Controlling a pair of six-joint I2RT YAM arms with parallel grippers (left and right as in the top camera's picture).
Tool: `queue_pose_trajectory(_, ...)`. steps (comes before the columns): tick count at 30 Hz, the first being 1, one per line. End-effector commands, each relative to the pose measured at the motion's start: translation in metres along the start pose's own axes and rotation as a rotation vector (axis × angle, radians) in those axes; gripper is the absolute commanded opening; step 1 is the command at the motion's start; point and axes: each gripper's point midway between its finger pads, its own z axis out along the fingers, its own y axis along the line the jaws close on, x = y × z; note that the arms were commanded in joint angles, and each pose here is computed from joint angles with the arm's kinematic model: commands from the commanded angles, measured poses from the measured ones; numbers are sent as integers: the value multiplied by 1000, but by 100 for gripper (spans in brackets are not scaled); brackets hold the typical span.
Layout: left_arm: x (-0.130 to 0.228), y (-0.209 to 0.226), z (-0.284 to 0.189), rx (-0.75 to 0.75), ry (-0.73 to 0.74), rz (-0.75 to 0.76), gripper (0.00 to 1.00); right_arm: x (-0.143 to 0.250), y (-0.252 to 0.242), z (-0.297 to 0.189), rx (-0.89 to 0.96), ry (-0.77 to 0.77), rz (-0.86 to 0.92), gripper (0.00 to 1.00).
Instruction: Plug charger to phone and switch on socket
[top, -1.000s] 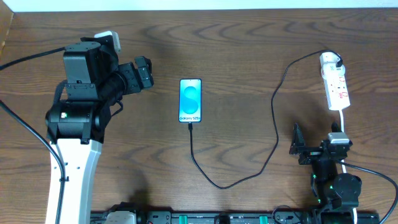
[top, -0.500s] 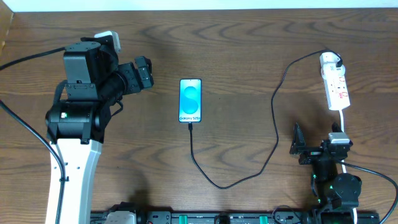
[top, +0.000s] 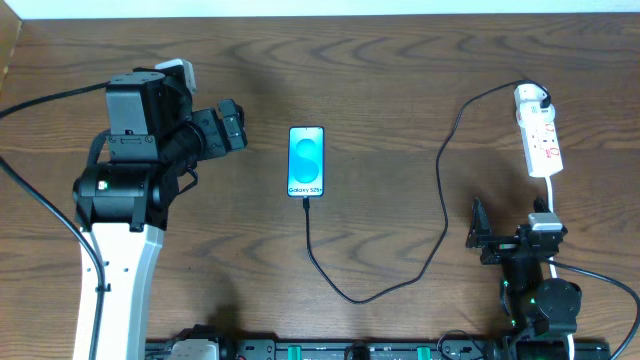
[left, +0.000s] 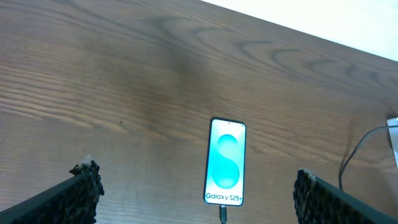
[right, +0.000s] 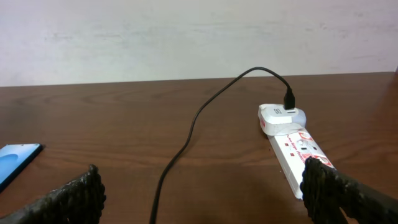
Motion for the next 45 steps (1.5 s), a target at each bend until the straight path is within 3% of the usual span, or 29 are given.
queue_pose_trajectory(1,0,9,-11,-47,-39,17,98,0,0,0,3,-5,-5,99)
queue_pose_trajectory(6,11,13,-18,-31,-166,99,98,0,0,0,3,-4,-5,99)
queue_pose_trajectory(11,22,15,-21,16,-393,137,98,0,0,0,3,-4,-5,99)
queue_pose_trajectory(22,90,34,-15,48,-660,235,98,0,0,0,3,-4,-4,99)
queue_pose_trajectory(38,138,50,1,32,-748,304,98,0,0,0,3,-5,-5,99)
queue_pose_trajectory(45,161,60,21,11,-621,295,98,0,0,0,3,-4,-4,99)
